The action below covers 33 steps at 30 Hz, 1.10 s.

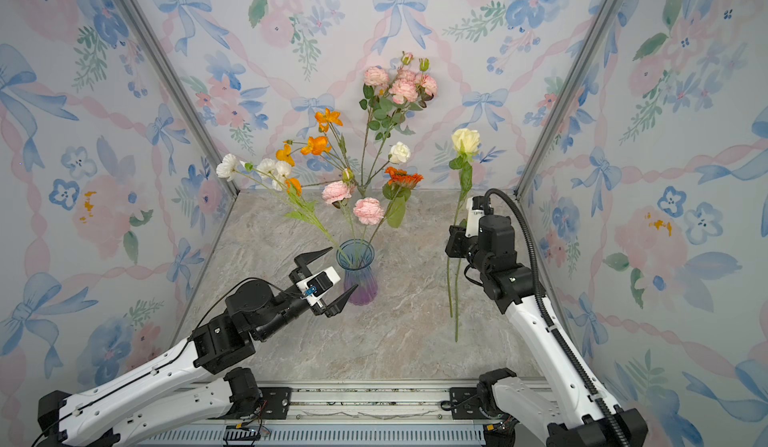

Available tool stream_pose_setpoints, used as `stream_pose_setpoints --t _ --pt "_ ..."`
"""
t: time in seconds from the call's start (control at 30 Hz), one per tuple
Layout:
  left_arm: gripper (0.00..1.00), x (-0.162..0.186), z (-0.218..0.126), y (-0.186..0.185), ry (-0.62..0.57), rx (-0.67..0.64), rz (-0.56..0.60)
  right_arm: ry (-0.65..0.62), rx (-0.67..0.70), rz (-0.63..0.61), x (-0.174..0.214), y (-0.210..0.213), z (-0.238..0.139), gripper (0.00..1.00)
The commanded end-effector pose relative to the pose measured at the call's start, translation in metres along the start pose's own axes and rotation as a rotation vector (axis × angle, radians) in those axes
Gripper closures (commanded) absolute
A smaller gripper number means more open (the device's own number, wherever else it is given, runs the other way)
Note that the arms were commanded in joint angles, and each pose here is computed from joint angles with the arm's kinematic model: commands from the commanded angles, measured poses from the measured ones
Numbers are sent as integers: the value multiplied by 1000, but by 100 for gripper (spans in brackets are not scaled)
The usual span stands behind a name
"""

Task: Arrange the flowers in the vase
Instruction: 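Lift the cream rose with right gripper toward the vase, then lower the cream rose stem into the vase with right gripper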

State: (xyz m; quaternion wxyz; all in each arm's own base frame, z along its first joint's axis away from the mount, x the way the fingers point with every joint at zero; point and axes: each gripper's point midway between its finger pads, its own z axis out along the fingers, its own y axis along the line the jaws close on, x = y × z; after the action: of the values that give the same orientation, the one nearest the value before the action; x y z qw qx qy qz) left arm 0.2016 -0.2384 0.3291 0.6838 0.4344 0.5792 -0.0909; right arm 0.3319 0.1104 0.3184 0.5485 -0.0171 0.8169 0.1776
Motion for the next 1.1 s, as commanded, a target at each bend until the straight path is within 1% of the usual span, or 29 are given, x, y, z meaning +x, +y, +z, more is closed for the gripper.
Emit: stream_pose_setpoints --t 0.0,0.07,0.1,0.17,0.23,0.43,0.47,0.6,0.7,0.83,0.97,1.07 --pt "2 11 -8 5 11 -46 -28 -233 -130 -160 -52 53 -40 100" --pt "2 9 -11 10 0 -68 -33 -346 -178 -237 -67 79 -64 100" --pt "2 9 -11 12 1 -76 -34 -381 -200 -255 -73 88 -74 100" --pt "2 9 -13 17 0 -92 -36 -440 -248 -278 -85 105 -92 100" --pt "2 8 -16 22 -7 -106 -44 -469 -320 -290 -92 122 -103 100" --pt "2 11 -21 30 -8 -148 -53 -581 -577 -285 -118 178 -127 100" --pt "2 6 -28 35 -31 -165 -62 -609 -616 -278 -124 186 -131 100" --pt "2 9 -29 35 -26 -171 -68 -701 -739 -194 -148 210 -138 100" --pt "2 9 -29 35 -26 -169 -68 -697 -843 -156 -156 231 -135 100" --pt "2 9 -27 34 -24 -164 -67 -665 -946 -111 -149 252 -120 100" --pt "2 9 -27 34 -23 -164 -67 -641 -992 -68 -134 261 -99 100" --pt "2 9 -27 34 -24 -165 -67 -602 -995 -80 -117 266 -80 100"
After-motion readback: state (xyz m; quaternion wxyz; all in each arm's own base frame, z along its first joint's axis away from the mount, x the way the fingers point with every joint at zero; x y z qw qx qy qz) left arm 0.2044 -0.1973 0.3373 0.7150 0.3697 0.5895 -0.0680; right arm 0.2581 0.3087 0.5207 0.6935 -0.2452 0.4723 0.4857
